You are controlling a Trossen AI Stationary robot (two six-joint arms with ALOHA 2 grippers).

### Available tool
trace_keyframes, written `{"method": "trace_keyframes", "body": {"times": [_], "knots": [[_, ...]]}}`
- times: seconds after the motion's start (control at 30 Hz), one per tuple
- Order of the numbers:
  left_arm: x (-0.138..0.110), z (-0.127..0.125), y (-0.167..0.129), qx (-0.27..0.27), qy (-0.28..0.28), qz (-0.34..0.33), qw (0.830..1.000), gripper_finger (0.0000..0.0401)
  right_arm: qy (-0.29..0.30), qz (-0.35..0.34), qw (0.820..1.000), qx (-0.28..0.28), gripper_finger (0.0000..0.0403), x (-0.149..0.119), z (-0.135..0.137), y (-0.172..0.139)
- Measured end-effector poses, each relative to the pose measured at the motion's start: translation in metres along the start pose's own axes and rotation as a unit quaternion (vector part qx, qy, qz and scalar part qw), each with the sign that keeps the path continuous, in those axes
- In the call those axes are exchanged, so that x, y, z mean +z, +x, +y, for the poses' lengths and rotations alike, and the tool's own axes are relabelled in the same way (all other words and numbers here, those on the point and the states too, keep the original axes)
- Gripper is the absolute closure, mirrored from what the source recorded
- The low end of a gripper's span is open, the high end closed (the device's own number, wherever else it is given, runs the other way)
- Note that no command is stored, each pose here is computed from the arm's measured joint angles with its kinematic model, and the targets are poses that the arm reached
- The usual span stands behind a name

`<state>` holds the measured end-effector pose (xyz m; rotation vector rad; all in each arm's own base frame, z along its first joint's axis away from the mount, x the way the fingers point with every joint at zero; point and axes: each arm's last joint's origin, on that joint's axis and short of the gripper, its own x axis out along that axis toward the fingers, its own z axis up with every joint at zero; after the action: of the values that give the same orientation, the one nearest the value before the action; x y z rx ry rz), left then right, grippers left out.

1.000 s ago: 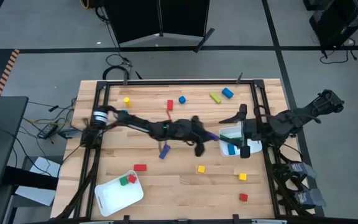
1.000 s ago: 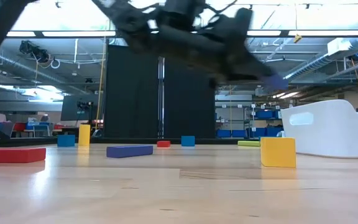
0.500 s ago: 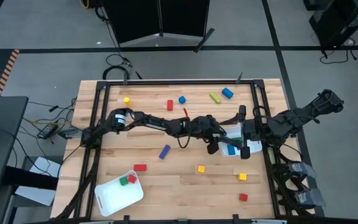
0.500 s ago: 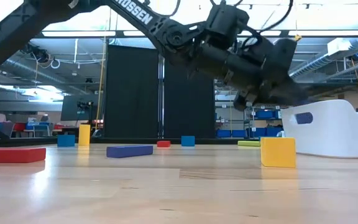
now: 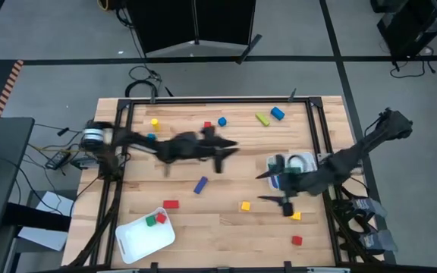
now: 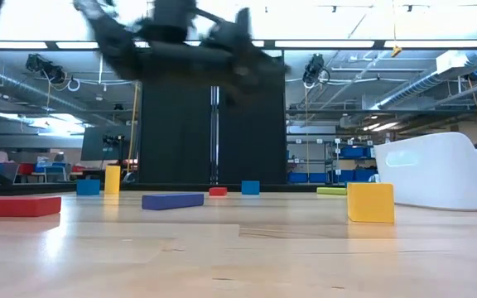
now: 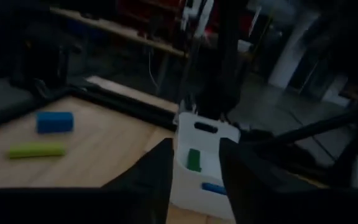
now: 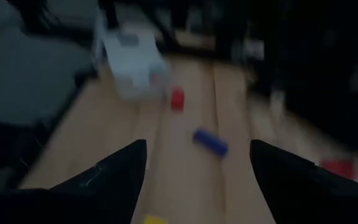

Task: Sort blocks by size
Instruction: Put the yellow square block into the bottom white bin

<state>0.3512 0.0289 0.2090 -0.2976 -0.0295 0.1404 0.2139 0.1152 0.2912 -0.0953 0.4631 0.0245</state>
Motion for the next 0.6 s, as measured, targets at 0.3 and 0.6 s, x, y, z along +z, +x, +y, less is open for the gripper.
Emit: {"method": "trace_keyframes", "body": {"times": [0.3, 0.6], "knots": [[0.028, -0.022, -0.108, 0.040, 0.005, -0.053, 0.998, 0.0269, 0.060, 0.160, 0.985, -0.028, 0.0088, -0.057, 0.026, 0.084], [0.040, -0.038, -0.148, 0.060, 0.025, -0.031, 0.997, 0.0268, 0.106, 0.224, 0.968, -0.050, 0.0073, -0.098, 0.040, 0.122]]}}
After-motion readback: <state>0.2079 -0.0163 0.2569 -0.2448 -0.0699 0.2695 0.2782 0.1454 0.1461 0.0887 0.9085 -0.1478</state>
